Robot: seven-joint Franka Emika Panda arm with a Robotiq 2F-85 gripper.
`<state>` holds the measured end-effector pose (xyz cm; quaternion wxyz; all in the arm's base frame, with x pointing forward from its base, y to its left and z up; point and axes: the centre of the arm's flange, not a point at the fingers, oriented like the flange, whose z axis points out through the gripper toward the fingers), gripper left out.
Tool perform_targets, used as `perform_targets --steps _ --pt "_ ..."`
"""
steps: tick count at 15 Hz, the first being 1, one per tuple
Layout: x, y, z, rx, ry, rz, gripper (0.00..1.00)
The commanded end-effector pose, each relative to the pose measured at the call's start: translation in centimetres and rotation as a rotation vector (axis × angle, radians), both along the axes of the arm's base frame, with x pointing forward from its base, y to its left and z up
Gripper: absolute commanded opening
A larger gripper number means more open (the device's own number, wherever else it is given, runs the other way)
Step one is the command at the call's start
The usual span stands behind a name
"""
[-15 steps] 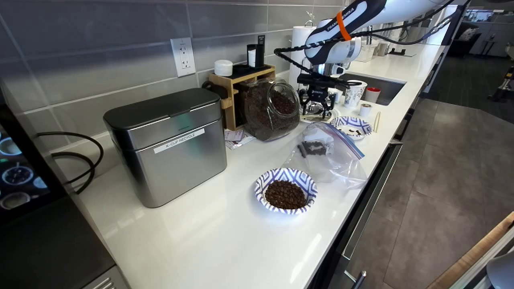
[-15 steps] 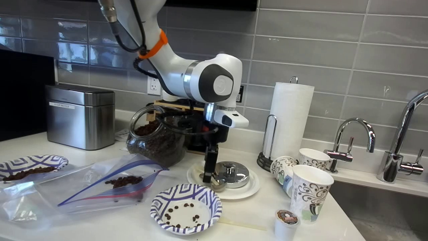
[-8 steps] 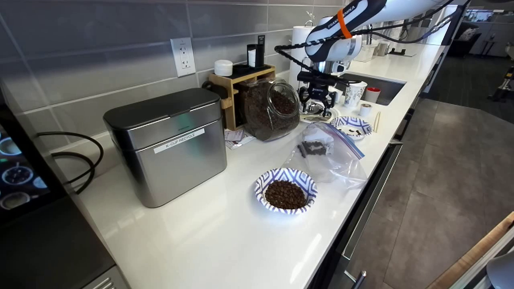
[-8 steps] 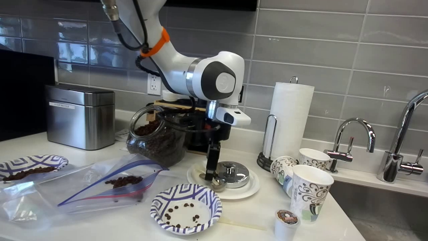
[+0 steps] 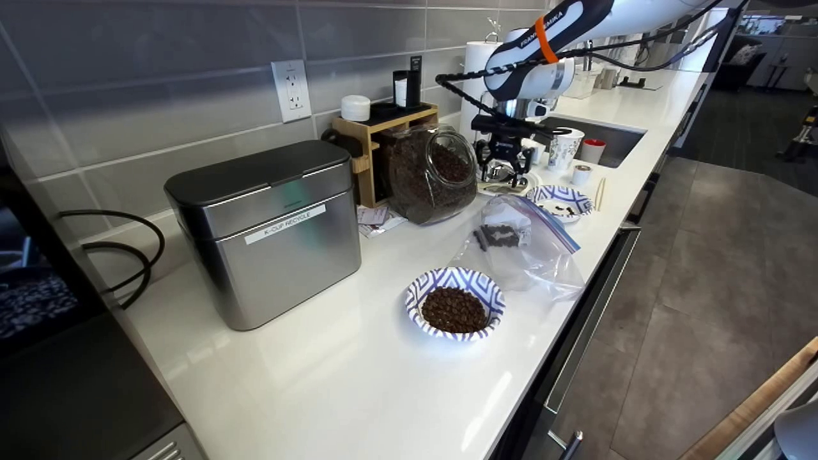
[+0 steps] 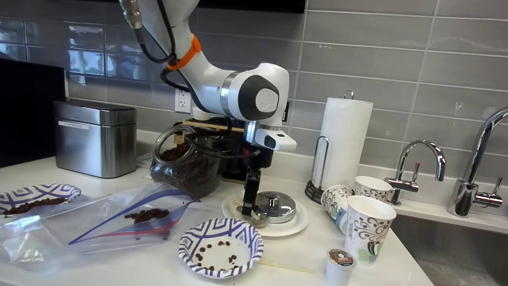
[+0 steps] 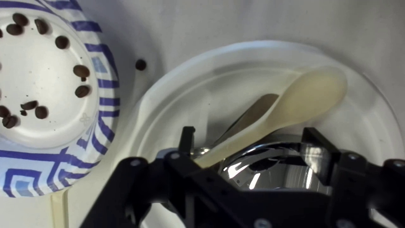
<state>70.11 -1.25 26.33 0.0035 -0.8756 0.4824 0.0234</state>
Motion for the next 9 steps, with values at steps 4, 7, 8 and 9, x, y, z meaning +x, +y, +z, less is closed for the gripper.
perform_targets --steps 4,7,8,9 --pt "1.08 0.75 -0.60 0.000 0.028 -0.016 0.74" --pt "1.21 0.85 -0.20 0.000 0.020 -0.016 0.71" --pt "1.21 0.85 -0.21 0.000 0.022 -0.015 0.69" --pt "1.22 0.86 -0.29 -0.001 0.025 -0.016 0.69"
